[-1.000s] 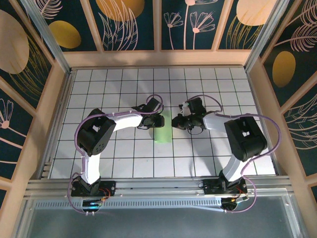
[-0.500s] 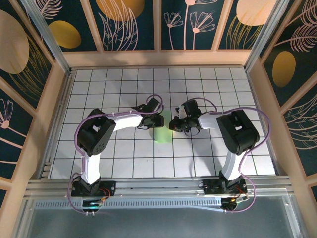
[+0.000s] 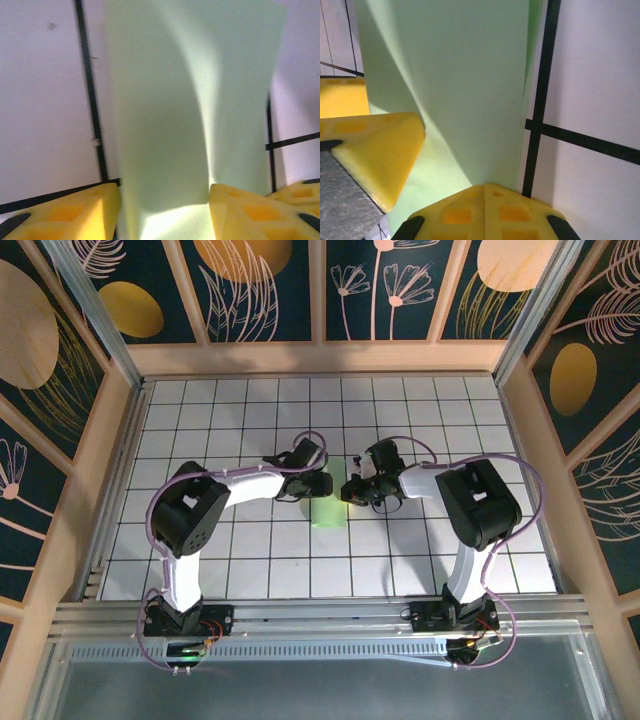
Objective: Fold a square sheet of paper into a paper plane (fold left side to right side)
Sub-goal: First fold the square sheet of paper in half at the center of the table, then hold the square sheet of paper at the center of the table.
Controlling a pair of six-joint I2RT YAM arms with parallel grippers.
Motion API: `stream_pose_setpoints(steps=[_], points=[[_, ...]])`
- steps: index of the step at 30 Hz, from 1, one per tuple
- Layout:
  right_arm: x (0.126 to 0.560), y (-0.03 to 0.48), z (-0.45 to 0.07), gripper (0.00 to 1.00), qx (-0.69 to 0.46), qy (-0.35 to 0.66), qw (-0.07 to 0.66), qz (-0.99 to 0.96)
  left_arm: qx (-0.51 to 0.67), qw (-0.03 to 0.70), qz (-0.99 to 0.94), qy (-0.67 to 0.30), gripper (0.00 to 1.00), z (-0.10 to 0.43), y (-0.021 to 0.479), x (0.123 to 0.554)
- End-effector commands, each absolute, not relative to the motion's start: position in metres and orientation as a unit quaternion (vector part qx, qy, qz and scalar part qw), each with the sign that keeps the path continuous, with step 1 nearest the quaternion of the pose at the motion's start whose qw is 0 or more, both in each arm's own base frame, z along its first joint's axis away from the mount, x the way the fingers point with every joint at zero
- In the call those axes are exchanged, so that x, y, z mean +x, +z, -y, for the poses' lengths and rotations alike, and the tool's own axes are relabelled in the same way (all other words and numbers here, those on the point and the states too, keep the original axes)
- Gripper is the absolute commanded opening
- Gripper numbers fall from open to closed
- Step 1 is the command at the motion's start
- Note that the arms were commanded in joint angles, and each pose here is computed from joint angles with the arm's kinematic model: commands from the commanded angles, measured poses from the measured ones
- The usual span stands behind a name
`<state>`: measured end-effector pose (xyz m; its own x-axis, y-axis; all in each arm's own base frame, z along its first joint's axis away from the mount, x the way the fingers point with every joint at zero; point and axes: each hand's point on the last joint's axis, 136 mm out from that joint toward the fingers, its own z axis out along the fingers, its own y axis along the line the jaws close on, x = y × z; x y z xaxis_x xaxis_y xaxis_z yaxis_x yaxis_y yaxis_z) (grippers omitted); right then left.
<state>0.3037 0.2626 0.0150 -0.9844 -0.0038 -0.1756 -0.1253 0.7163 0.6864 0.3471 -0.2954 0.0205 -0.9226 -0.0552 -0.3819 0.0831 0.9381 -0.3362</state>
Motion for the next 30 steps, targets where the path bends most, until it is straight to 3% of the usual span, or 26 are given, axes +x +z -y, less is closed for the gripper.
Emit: stream_pose_setpoints(steps=[1, 6, 11, 16, 22, 30], points=[[0.286, -0.029, -0.239, 0.0, -0.017, 0.3, 0.04, -0.953, -0.033, 0.204, -0.971, -0.123, 0.56, 0.247, 0.027, 0.352], [0.285, -0.031, -0.237, 0.0, -0.017, 0.293, 0.039, -0.955, -0.026, 0.25, -0.951, -0.178, 0.56, 0.252, 0.072, 0.358], [0.284, -0.033, -0.236, 0.0, -0.016, 0.289, 0.037, -0.956, 0.017, 0.259, -0.924, -0.28, 0.44, 0.282, 0.1, 0.349], [0.284, -0.033, -0.235, 0.0, -0.017, 0.287, 0.037, -0.957, 0.045, 0.224, -0.909, -0.348, 0.34, 0.307, 0.091, 0.338], [0.285, -0.032, -0.235, 0.0, -0.018, 0.287, 0.039, -0.957, 0.046, 0.199, -0.91, -0.362, 0.25, 0.315, 0.068, 0.335], [0.283, -0.033, -0.233, 0.0, -0.019, 0.282, 0.037, -0.958, 0.034, 0.179, -0.922, -0.341, 0.22, 0.306, 0.034, 0.328]])
